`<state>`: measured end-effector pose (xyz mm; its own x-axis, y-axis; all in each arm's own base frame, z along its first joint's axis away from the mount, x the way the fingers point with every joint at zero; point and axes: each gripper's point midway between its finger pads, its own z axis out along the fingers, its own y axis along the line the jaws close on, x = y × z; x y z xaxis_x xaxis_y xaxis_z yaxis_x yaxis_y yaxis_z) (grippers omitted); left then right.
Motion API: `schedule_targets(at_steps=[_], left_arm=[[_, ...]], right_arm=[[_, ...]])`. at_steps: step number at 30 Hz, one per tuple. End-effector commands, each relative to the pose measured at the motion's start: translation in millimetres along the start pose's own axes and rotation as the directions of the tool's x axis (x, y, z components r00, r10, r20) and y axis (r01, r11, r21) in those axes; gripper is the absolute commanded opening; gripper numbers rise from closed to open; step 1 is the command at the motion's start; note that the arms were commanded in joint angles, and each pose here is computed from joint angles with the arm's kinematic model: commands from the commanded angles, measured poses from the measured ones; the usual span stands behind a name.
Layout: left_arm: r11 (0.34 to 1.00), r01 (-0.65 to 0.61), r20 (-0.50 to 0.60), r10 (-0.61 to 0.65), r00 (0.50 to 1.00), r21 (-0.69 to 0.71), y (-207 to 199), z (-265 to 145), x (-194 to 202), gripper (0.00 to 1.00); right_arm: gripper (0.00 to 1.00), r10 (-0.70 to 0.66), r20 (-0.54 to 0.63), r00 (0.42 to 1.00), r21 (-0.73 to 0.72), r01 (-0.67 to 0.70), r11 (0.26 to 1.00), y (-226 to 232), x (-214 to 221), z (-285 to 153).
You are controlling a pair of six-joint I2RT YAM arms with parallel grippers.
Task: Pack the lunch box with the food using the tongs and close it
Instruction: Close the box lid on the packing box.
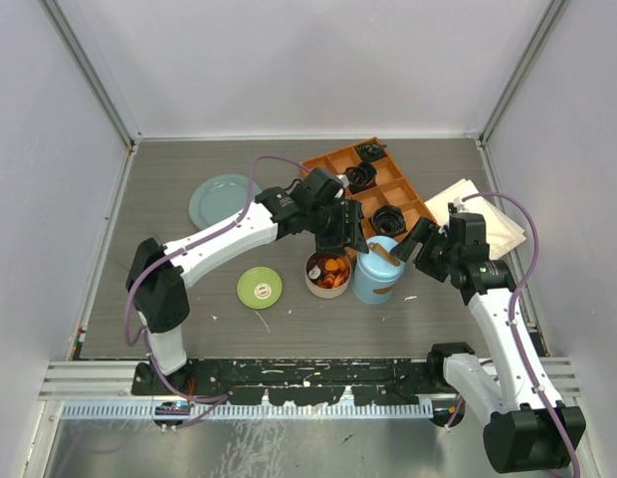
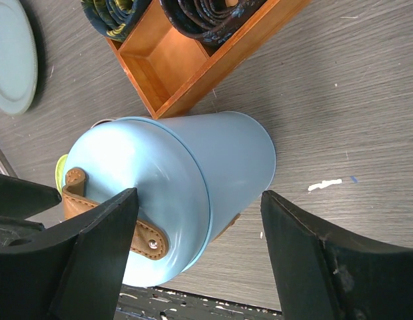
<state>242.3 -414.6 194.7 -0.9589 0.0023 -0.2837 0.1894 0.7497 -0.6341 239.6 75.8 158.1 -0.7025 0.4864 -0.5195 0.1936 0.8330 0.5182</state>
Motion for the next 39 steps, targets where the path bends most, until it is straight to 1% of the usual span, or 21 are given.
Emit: schedule_targets(at_steps=[1, 4, 8, 12, 16, 19, 23, 25, 27, 31, 35, 37, 39], left_arm=[[0.996, -0.009, 0.009, 0.008, 1.0, 0.094, -25, 1, -5, 0.6], [1.0, 0.011, -0.055, -0.011, 0.998, -0.001, -2, 13, 7, 0.51], [0.997, 0.013, -0.058, -0.017, 0.998, -0.07, 21, 22, 15, 0.4], [0.993, 0.009, -0.097, -0.02, 0.995, -0.117, 37, 32, 24, 0.39], [0.987, -0.005, -0.094, -0.01, 0.995, -0.16, 48, 35, 23, 0.37], [0.98, -0.028, -0.095, 0.009, 0.995, -0.195, 54, 35, 21, 0.32], [0.975, -0.05, -0.111, 0.026, 0.993, -0.217, 62, 38, 24, 0.24], [0.974, -0.057, -0.133, 0.028, 0.991, -0.22, 67, 40, 30, 0.22], [0.974, -0.06, -0.148, 0.028, 0.989, -0.218, 72, 42, 37, 0.21], [0.978, -0.061, -0.183, 0.023, 0.983, -0.202, 78, 47, 52, 0.21], [0.981, -0.076, -0.213, 0.037, 0.976, -0.179, 75, 51, 59, 0.23], [0.981, -0.081, -0.214, 0.043, 0.976, -0.175, 74, 51, 59, 0.25], [0.982, -0.086, -0.213, 0.049, 0.976, -0.168, 70, 51, 57, 0.26]], right_arm=[[0.79, -0.023, -0.038, 0.999, 0.045, 0.025, 0.999, -11, 9, 0], [0.79, -0.024, -0.033, 0.999, 0.061, 0.026, 0.998, -14, 8, 1], [0.79, -0.024, -0.037, 0.999, 0.086, 0.027, 0.996, -20, 9, 5], [0.79, -0.024, -0.059, 0.998, 0.103, 0.03, 0.994, -26, 13, 11], [0.82, -0.034, -0.052, 0.998, 0.127, 0.04, 0.991, -29, 8, 13], [0.82, -0.047, -0.042, 0.998, 0.154, 0.053, 0.987, -31, 0, 14], [0.81, -0.039, -0.108, 0.993, 0.142, 0.055, 0.988, -31, 12, 19], [0.8, -0.034, -0.121, 0.992, 0.146, 0.052, 0.988, -34, 19, 17], [0.8, -0.026, -0.112, 0.993, 0.139, 0.042, 0.989, -34, 22, 13], [0.79, -0.003, -0.089, 0.996, 0.065, 0.009, 0.998, -21, 25, 6], [0.79, 0.039, -0.103, 0.994, 0.071, -0.031, 0.997, -22, 34, 1], [0.77, 0.073, -0.112, 0.991, 0.063, -0.067, 0.996, -24, 41, 5], [0.72, 0.117, -0.124, 0.985, 0.102, -0.104, 0.989, -34, 52, 11]])
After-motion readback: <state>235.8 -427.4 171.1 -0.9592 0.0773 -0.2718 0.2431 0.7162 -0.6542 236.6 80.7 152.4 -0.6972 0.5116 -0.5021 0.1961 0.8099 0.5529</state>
